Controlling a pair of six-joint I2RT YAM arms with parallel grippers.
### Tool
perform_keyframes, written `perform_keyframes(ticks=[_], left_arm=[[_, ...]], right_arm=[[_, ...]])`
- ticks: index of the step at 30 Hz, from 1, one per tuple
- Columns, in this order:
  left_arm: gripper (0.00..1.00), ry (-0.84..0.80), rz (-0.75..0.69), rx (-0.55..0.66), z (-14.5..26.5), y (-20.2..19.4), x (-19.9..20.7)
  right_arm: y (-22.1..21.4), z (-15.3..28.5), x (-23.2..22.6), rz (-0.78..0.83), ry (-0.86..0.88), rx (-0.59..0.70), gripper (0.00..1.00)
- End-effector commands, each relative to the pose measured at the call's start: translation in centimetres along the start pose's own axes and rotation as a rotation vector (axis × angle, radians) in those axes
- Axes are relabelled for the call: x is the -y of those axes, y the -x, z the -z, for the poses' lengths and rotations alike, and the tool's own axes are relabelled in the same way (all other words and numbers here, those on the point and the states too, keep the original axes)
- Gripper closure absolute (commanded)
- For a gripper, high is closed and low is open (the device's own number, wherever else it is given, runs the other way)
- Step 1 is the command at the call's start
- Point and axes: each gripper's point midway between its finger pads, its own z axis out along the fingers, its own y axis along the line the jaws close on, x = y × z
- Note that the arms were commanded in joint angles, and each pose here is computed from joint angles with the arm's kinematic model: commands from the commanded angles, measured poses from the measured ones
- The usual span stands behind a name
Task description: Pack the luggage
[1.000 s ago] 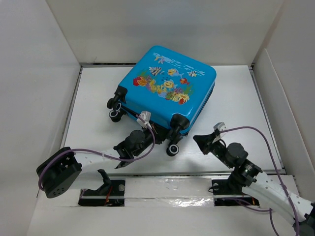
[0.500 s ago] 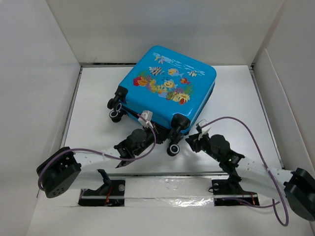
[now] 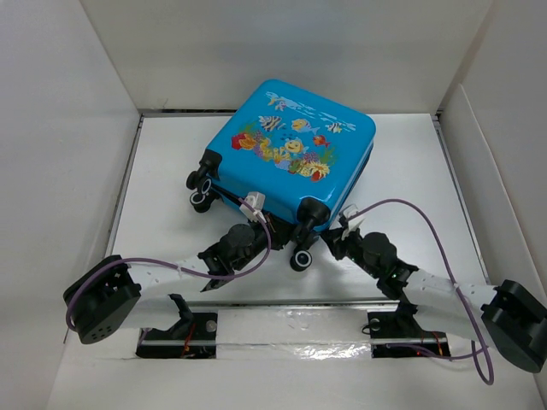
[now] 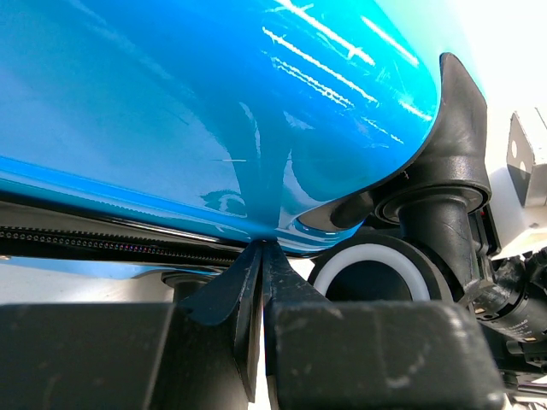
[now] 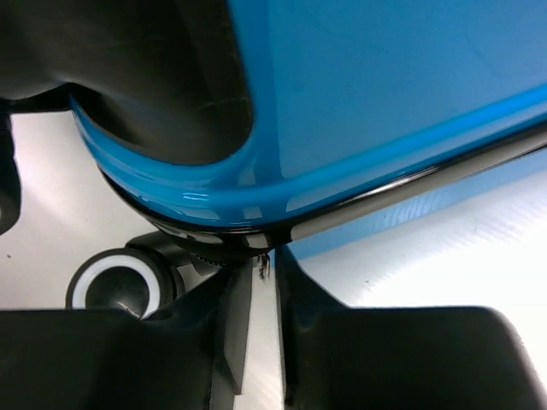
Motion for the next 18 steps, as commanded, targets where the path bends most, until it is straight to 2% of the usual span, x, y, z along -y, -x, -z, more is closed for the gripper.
perform_keyframes(ticks=[1, 2, 3, 4, 10, 14, 18], left_arm=[[1.0, -0.09, 0.026, 0.093, -0.4, 3.2, 3.4], [1.0, -0.09, 0.027, 0.092, -0.4, 3.2, 3.4], [1.0, -0.088, 0.026, 0.088, -0.5, 3.1, 3.4], [1.0, -0.091, 0.027, 0.089, -0.6, 3.2, 3.5], [1.0, -0.13, 0.036, 0.106, -1.6, 4.0, 5.1], [1.0, -0.162, 0.029, 0.152, -2.4, 5.9, 6.9], [1.0, -0.182, 0.002, 0.152, -4.2, 6.7, 8.7]], right_arm=[[6.6, -0.4, -1.0, -0.02, 0.035, 0.232, 0.83], [6.8, -0.3, -1.1, -0.031, 0.037, 0.244, 0.88], [7.0, -0.2, -1.0, -0.034, 0.035, 0.255, 0.98], [7.2, -0.1, -1.5, -0.037, 0.047, 0.261, 1.0], [7.4, 1.2, -4.7, -0.083, 0.124, 0.262, 1.0], [4.2, 2.4, -7.9, -0.115, 0.172, 0.114, 1.0], [2.8, 3.7, -10.8, -0.154, 0.21, 0.056, 1.0]])
